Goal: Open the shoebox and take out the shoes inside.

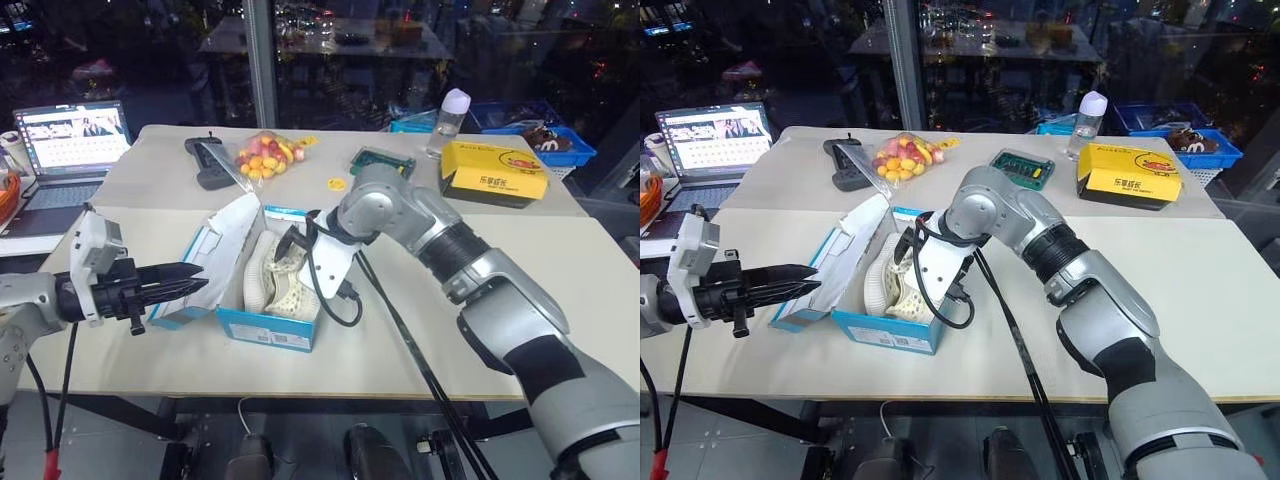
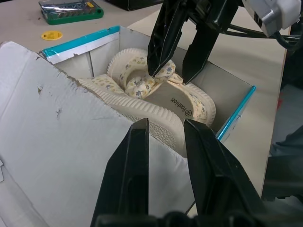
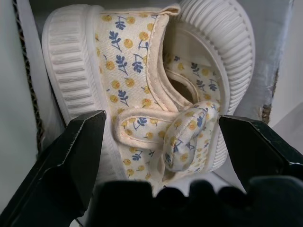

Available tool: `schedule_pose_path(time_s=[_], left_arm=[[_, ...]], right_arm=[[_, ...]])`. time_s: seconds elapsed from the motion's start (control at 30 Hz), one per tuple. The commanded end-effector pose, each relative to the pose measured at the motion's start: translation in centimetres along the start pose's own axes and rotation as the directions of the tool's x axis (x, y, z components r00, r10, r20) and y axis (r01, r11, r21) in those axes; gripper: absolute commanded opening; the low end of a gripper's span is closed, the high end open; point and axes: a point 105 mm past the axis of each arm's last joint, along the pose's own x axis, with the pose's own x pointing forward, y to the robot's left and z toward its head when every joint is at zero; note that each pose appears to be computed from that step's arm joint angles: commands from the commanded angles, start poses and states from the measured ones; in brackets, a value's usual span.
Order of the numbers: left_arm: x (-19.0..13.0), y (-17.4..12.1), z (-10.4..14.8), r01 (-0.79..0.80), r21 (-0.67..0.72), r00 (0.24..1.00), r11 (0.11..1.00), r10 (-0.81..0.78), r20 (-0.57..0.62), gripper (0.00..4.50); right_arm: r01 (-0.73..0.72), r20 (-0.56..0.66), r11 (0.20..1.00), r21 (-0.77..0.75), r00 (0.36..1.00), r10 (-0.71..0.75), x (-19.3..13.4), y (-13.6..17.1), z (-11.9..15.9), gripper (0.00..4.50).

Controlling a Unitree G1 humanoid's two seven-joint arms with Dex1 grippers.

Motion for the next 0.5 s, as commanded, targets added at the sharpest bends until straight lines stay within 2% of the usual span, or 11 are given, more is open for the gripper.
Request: schedule_pose_path(time_s=[0.03,0.5], left_arm=[[-0.1,-0.1,1.3,-0.013,0.052,0.999,0.999,0.012,0.032,1.21],[0.4,0.5,1.4,-0.032,0.068,0.998,0.997,0.029,0.050,1.21]], right_arm=[[-0.139,0.016,0.990,0.037,0.990,0.138,2.2,3.2,-0.2,4.47],[-0.306,0.051,0.951,0.034,0.951,0.304,4.2,7.5,0.3,4.47]])
